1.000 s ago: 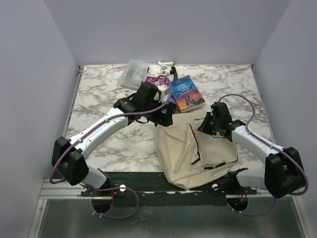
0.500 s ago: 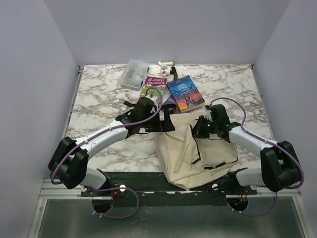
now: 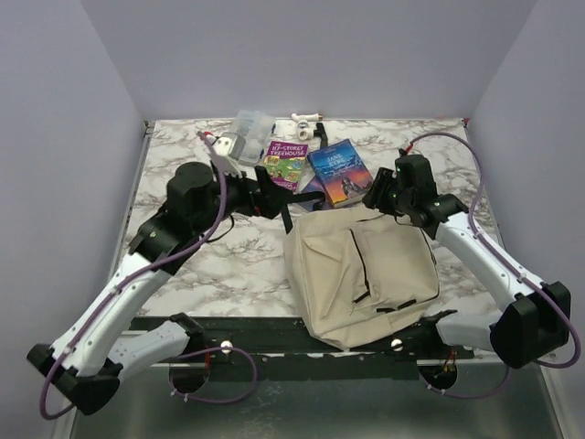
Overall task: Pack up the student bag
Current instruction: Place the stationery in the student bag, then pick up the stationery from the center of the board.
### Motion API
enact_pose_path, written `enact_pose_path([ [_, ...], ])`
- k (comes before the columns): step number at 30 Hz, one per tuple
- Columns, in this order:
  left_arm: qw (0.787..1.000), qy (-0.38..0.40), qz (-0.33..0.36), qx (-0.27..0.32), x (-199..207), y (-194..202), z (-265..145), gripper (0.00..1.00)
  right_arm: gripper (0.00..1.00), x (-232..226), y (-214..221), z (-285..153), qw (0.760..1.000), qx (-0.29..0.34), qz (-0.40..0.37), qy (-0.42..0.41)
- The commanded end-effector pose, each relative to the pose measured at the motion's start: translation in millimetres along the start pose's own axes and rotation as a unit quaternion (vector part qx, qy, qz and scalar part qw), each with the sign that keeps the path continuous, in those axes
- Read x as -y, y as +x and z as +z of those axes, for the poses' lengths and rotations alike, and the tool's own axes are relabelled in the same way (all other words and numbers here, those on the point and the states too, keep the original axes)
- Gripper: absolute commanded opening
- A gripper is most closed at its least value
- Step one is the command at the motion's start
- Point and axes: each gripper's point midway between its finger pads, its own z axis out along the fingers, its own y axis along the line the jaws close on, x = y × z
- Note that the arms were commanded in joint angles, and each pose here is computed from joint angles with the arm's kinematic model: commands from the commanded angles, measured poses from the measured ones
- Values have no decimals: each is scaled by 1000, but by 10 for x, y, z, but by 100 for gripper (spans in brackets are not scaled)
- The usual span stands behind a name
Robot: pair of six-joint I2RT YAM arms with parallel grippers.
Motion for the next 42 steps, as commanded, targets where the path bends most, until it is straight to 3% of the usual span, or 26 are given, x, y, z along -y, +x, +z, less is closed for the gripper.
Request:
enact_pose_path([
  [1, 992, -63, 78, 82, -166, -346, -486, 98, 58, -504, -214, 52, 996, 15, -64, -56],
  [8, 981, -77, 101, 146, -246, -419, -818, 98, 71, -1737, -44, 481, 972, -10, -123, -198],
  [15, 978, -36, 99, 182, -124, -436, -981, 98, 72, -2453, 355, 1252, 954, -32, -218, -204],
  [25, 980, 9, 80, 181, -25, -445, -995, 98, 65, -2504, 668, 2087, 950, -31, -289, -112],
  [39, 984, 26, 76, 159, -6, -398, -904, 98, 65, -2399, 945, 2403, 948, -42, -305, -82],
  [42, 985, 30, 73, 151, -5, -377, -862, 99, 59, -2432, 995, 2371, 945, -43, -312, -86],
])
